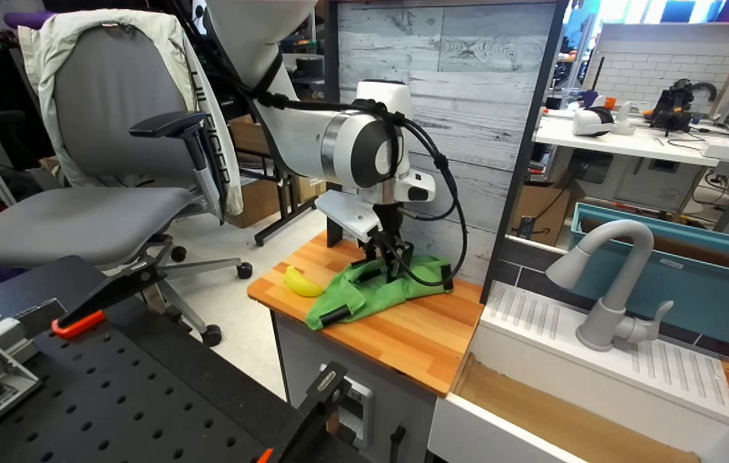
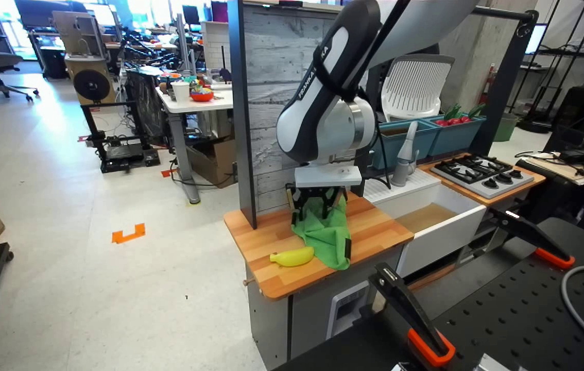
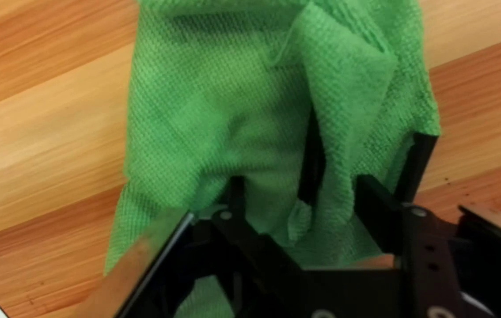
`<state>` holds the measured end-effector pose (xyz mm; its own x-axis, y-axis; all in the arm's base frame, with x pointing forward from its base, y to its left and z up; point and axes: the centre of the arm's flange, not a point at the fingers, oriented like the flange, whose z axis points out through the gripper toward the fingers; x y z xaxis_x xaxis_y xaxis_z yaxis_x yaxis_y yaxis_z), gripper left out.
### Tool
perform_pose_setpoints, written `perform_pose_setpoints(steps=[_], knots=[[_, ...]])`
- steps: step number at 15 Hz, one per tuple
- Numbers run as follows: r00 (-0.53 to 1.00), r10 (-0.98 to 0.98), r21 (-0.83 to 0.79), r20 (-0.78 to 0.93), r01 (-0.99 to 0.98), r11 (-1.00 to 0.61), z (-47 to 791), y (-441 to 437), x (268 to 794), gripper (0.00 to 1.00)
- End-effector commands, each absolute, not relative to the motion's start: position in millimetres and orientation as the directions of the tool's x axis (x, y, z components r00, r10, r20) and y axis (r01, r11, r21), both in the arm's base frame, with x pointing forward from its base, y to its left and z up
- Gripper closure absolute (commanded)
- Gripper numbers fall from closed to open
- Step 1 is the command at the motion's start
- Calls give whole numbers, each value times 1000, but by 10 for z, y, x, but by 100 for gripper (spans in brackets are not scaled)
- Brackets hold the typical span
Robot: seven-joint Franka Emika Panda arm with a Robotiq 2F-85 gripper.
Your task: Fold the green towel in half twice
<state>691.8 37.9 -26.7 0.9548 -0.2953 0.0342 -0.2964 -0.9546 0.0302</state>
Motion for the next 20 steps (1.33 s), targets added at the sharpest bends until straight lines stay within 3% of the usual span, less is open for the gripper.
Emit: perform_pose_setpoints(steps=[1, 2, 20], knots=[[950, -311, 9, 13, -311, -950, -353, 334, 7024, 4], [950, -310, 7, 15, -311, -951, -360, 327, 7019, 0], [958, -283, -3, 47, -283, -959, 426, -300, 6607, 0]])
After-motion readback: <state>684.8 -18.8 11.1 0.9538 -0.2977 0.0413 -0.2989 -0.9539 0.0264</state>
